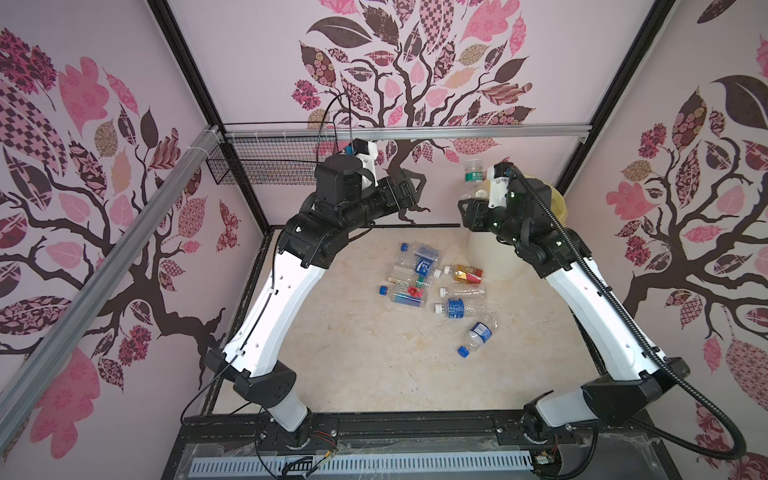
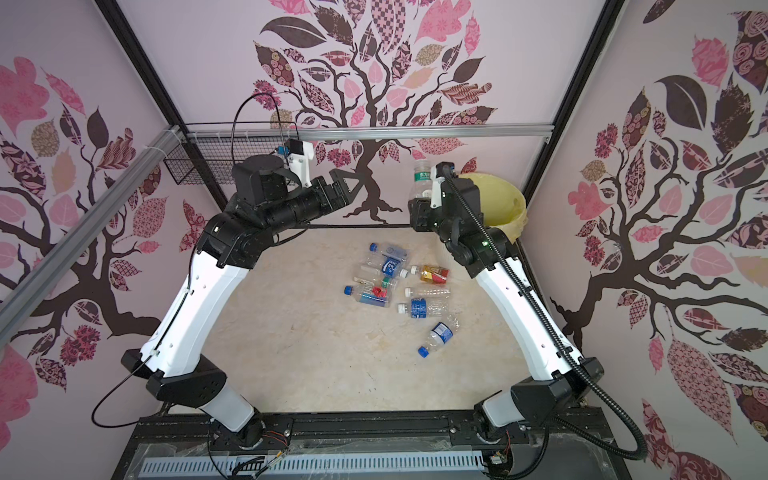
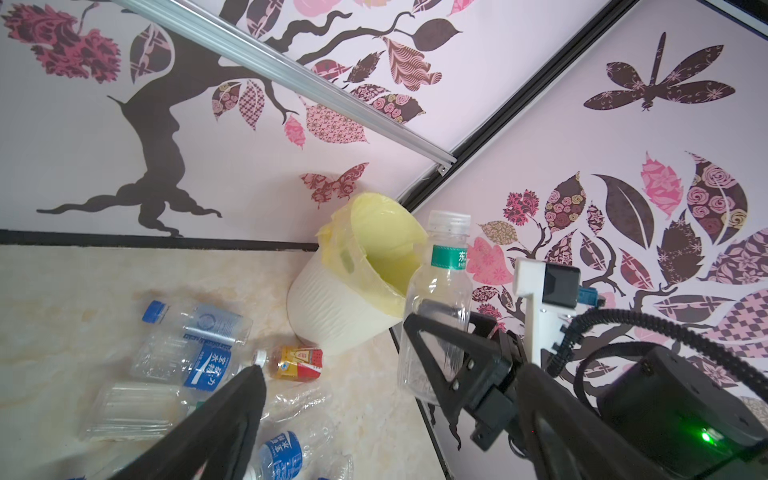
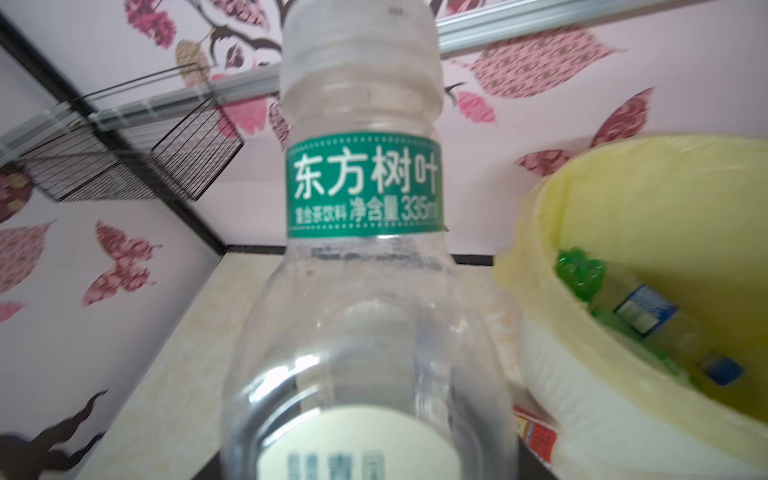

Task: Throw the plastic bottles in the bin
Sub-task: 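Carry the tea bottle over the bin with the right gripper and release it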

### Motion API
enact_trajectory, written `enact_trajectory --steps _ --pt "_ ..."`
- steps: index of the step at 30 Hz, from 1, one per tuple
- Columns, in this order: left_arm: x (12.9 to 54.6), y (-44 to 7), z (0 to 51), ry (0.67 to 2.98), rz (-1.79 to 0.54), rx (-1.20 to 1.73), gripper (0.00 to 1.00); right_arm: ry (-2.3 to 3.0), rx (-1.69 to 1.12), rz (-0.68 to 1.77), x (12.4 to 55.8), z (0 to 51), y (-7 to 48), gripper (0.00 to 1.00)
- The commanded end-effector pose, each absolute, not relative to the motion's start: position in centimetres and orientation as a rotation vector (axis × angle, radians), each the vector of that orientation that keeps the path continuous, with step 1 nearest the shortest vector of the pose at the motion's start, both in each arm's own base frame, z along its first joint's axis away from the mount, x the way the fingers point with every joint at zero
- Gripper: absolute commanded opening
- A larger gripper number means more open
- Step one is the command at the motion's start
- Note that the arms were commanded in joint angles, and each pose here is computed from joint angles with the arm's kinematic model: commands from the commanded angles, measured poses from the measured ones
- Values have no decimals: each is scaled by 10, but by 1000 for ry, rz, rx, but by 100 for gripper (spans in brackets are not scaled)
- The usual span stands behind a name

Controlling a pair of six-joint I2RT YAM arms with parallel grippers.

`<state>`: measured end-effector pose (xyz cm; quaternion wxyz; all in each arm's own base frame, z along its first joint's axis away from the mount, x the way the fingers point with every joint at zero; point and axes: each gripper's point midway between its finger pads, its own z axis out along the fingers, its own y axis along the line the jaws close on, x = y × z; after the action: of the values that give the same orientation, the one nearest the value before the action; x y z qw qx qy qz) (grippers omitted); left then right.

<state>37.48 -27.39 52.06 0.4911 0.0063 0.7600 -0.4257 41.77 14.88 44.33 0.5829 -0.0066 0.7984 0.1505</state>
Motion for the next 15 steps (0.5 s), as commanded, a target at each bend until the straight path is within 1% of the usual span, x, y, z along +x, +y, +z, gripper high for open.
enact_trajectory --steps 1,5,8,10,15 --pt "382 -293 513 1862 -1054 42 97 1772 53 154 431 473 115 46" --pt "374 -326 520 1832 -1059 127 97 1675 62 -5 441 496 94 47" --pt "369 -343 518 1833 -1071 162 97 1592 88 -123 442 523 74 46" --pt "367 -348 514 1838 -1066 191 97 1528 121 -165 441 542 62 47" --pt "367 -347 507 1854 -1047 191 97 1473 113 -218 450 571 56 47"
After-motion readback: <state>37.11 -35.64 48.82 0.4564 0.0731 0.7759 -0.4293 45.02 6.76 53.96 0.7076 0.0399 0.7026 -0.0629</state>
